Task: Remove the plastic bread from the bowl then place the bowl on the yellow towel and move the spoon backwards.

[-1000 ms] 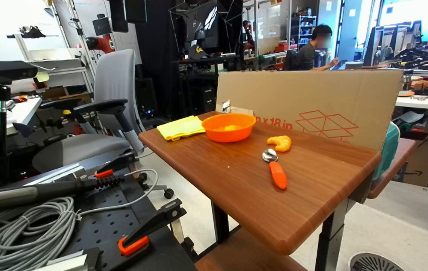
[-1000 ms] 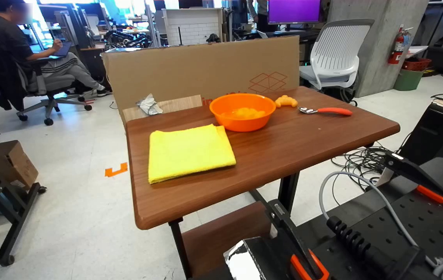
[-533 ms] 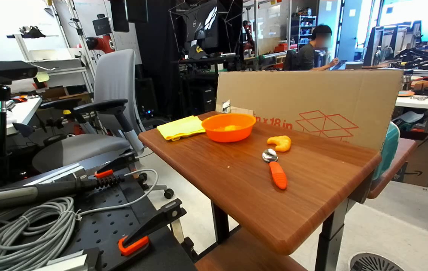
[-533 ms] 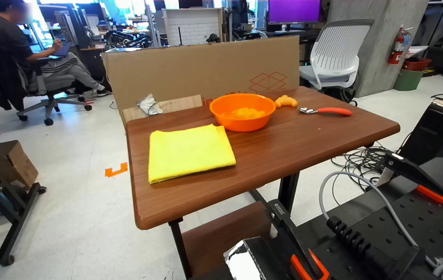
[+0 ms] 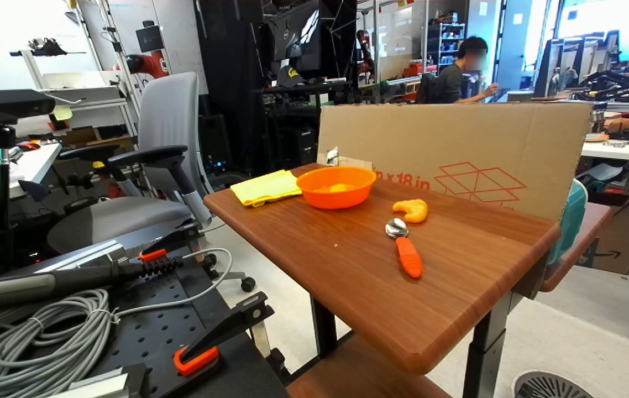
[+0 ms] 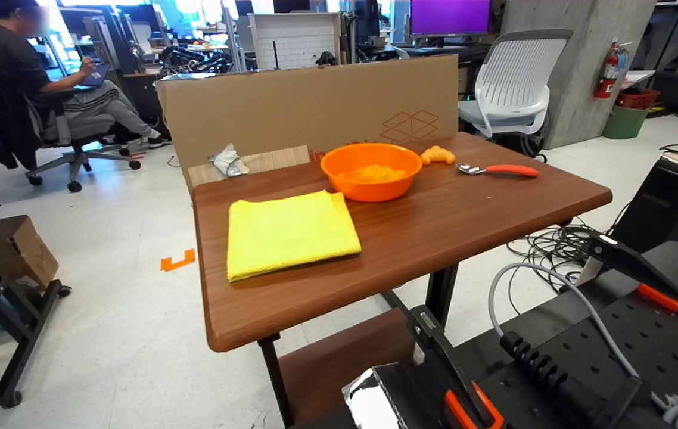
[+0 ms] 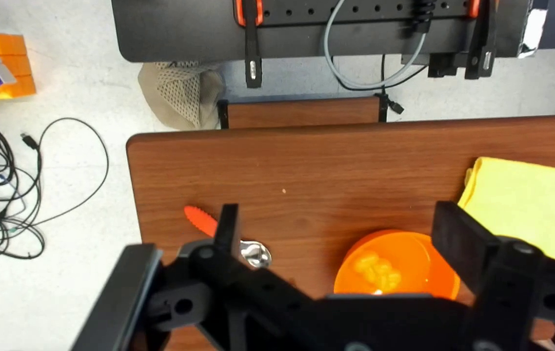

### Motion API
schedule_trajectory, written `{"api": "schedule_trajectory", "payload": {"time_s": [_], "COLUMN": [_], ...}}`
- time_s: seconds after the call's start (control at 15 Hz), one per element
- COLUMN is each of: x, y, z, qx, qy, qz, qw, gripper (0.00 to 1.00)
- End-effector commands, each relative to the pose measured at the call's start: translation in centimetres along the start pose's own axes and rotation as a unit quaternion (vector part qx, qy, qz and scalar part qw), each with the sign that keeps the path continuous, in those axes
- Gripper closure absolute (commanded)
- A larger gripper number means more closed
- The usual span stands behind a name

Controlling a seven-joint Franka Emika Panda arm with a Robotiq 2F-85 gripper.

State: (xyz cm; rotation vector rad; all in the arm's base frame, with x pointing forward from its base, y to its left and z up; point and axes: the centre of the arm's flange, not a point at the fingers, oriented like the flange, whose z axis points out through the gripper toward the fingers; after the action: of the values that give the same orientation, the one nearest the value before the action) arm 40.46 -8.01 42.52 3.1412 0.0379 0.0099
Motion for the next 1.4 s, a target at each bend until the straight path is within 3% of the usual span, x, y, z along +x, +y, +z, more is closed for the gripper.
{"api": "schedule_trajectory", "payload": {"time_s": [0.0, 0.6, 1.33], "x": [3.5, 11.9, 19.3], "y": [-0.9, -4.9, -9.6], "z": [0.6, 5.2, 13.8], "qx": [-0.009, -0.017, -0.028], "qy": [0.020, 0.047, 0.007], "qz": [-0.013, -0.005, 0.035], "qw": [0.9997, 0.9988, 0.9989], "gripper": [0.00, 0.00, 0.00]}}
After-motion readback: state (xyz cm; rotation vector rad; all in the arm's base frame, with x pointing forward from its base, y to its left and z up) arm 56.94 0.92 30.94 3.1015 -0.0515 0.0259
